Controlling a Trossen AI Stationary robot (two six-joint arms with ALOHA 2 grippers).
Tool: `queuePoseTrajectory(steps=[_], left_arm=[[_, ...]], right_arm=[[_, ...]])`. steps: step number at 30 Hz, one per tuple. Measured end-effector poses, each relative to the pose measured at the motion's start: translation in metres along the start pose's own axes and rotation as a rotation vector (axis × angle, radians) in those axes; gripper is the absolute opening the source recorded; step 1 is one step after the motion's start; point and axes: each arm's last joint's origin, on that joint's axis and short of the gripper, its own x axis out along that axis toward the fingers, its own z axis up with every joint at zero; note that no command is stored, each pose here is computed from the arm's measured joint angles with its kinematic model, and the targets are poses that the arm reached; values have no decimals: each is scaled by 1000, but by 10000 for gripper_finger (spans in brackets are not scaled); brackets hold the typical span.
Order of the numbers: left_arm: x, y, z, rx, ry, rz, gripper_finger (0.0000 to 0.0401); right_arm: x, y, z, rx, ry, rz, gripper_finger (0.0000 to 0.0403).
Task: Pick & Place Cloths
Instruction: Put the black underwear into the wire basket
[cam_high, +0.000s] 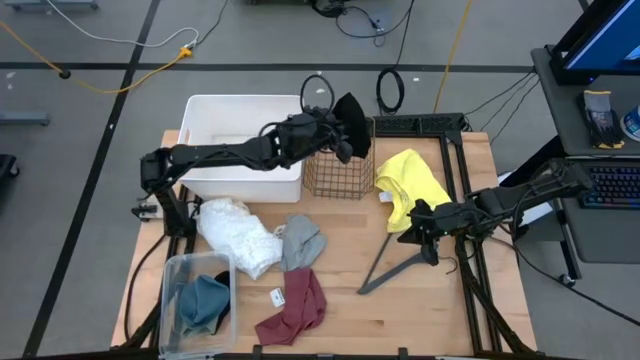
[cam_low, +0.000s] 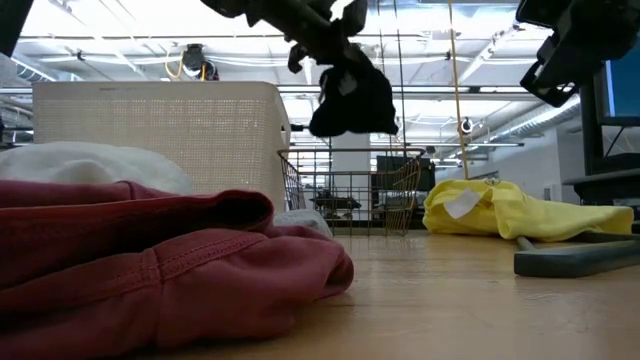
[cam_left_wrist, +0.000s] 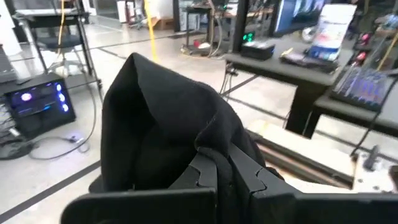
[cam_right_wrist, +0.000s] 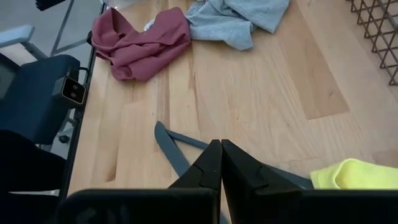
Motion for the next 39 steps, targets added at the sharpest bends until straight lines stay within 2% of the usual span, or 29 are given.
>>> queuePoseTrajectory(steps=[4, 11, 21, 35, 39], left_arm=[[4, -6, -9, 36, 22, 35, 0], [10, -28, -17, 207, 79, 90, 0], [38, -40, -29, 401, 293, 180, 0], [37, -47, -36, 398, 368, 153, 0], [40, -52, -47, 395, 403, 150, 0]], right_arm=[[-1, 0, -1, 1, -10, 6, 0], [-1, 0, 0, 14, -13, 9, 0], [-1, 0, 0, 24, -19, 12, 0], [-1, 0, 1, 24, -24, 12, 0], [-1, 0, 1, 24, -25, 12, 0]])
